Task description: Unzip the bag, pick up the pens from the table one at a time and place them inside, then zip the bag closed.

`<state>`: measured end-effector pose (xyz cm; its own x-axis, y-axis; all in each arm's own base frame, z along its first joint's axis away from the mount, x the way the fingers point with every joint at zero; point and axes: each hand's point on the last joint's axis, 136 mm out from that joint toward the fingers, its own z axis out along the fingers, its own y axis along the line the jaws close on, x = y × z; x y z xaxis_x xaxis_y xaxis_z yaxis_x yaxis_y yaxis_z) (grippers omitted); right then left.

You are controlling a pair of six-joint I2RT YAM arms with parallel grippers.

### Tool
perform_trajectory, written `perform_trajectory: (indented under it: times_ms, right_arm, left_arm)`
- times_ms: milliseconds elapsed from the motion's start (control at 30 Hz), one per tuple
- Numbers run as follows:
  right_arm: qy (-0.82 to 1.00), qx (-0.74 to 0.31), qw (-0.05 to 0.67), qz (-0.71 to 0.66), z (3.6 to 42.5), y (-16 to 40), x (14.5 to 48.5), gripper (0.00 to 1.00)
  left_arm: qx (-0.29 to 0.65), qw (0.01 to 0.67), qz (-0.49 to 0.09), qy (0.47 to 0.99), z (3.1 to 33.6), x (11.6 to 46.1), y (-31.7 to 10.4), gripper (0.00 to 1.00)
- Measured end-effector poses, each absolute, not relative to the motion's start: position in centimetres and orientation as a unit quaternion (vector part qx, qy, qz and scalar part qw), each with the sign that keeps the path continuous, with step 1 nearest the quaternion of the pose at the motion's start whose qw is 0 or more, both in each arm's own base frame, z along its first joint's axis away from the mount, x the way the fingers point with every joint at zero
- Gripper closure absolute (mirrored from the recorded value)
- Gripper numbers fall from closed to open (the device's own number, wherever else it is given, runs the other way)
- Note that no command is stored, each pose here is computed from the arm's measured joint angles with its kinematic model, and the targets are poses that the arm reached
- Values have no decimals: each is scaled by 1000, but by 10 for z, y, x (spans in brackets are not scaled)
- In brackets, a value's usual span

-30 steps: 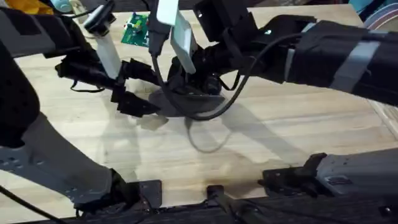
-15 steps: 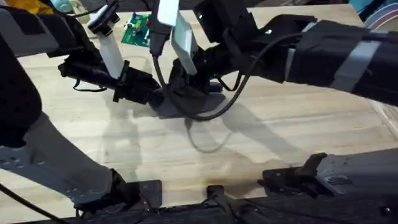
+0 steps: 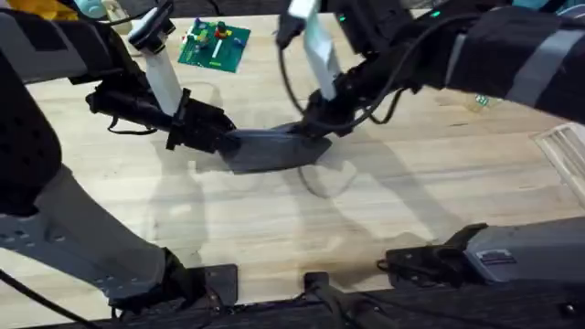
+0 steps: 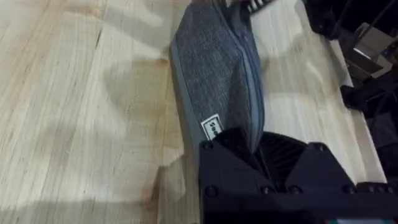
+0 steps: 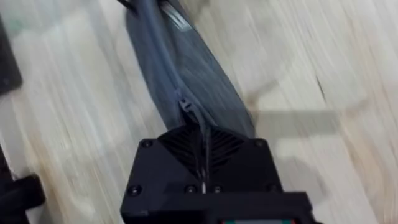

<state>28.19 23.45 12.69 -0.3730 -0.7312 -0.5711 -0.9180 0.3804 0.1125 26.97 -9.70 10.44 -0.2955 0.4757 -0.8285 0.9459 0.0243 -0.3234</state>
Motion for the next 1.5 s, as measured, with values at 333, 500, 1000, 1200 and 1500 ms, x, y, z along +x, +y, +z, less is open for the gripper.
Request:
perform_trajectory:
  times_ms: [333, 500, 1000, 1200, 1500]
  right_arm:
    - [861, -433, 196, 183, 118, 157, 305, 969]
    - [872, -403, 204, 190, 120, 138, 314, 969]
    - [919, -334, 95, 187, 53, 94, 304, 968]
    - [923, -324, 63, 196, 37, 92, 293, 968]
    - [913, -339, 111, 197, 65, 98, 298, 968]
  left_arm:
    - [533, 261, -452, 666, 105, 270, -97, 956]
    - [530, 269, -458, 661, 108, 271, -103, 956]
    - [534, 261, -450, 666, 104, 270, -97, 958]
    - [535, 261, -450, 666, 104, 270, -97, 958]
    - [535, 260, -449, 666, 104, 270, -97, 958]
